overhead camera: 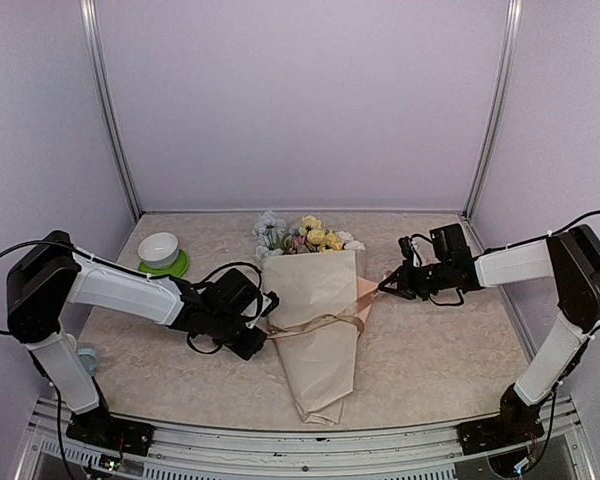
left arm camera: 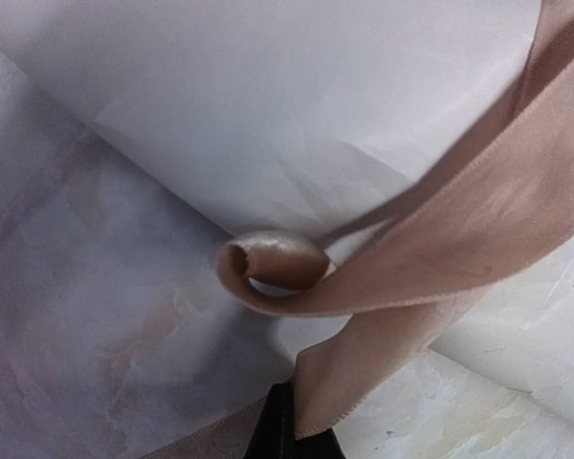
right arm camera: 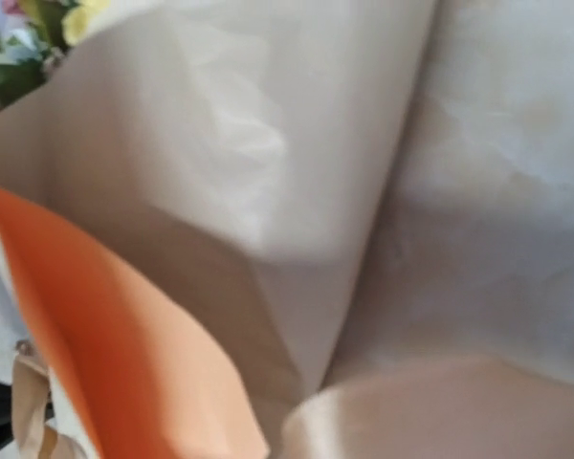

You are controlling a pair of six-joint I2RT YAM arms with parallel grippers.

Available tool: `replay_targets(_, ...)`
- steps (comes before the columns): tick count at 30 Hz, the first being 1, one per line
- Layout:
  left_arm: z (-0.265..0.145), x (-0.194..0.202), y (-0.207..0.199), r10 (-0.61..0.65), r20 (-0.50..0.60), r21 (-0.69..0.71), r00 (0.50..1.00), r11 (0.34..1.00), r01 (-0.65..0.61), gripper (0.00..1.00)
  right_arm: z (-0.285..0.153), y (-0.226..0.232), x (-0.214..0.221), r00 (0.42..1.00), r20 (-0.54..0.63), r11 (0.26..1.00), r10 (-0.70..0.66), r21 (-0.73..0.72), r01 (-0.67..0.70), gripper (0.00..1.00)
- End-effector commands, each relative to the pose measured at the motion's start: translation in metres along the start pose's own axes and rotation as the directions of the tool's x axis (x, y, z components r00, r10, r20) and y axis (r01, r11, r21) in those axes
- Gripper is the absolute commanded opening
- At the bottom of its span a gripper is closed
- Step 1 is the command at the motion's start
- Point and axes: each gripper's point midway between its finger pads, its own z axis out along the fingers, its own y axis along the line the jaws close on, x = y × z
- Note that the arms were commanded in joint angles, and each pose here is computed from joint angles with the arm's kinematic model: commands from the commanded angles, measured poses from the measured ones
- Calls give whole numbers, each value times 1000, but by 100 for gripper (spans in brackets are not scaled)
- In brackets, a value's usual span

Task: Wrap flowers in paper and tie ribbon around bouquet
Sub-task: Tie the ribbon around the folded bouquet.

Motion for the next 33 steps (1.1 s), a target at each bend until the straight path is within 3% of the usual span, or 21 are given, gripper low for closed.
replay_targets(1, -8, -14, 11, -10, 19, -40, 1000, 999, 11, 0, -4, 39, -18, 992, 42, 989, -122, -83, 125, 0)
replay_targets(11, -12, -41, 12, -4, 66, -40, 998, 999, 7, 0, -2, 61, -33, 979, 46, 977, -200, -71, 203, 0)
replay_targets(13, -17, -47, 40, -60, 77, -121, 995, 990, 69, 0, -26, 30, -61, 981, 99, 984, -169, 66, 163, 0)
replay_targets(14, -22, -42, 72, -161, 90, -174, 983, 969, 174, 0, -56, -9, -75, 980, 173, 984, -100, 161, 72, 0)
replay_targets(16, -39, -8, 139, -428, 145, -176, 892, 876, 449, 0, -147, -100, -87, 904, 414, 956, 105, 210, -207, 0)
replay_targets(17, -51, 13, 170, -558, 202, -150, 805, 795, 588, 0, -192, -146, -78, 831, 524, 912, 190, 218, -346, 0)
replay_targets(18, -63, 33, 191, -637, 259, -121, 726, 725, 678, 0, -230, -183, -64, 768, 601, 850, 220, 268, -454, 0)
replay_targets(19, -79, 42, 210, -670, 334, -97, 663, 675, 731, 0, -254, -206, -51, 741, 638, 795, 207, 331, -508, 0)
replay_targets(20, -85, 57, 221, -694, 355, -106, 626, 636, 764, 0, -270, -220, -39, 719, 665, 755, 203, 361, -548, 0)
replay_targets(23, -82, 75, 225, -717, 318, -140, 620, 612, 779, 0, -279, -236, -15, 685, 693, 709, 225, 366, -603, 0)
replay_targets(33, -84, 74, 229, -716, 314, -142, 624, 614, 776, 0, -258, -262, 13, 689, 660, 678, 301, 360, -641, 0)
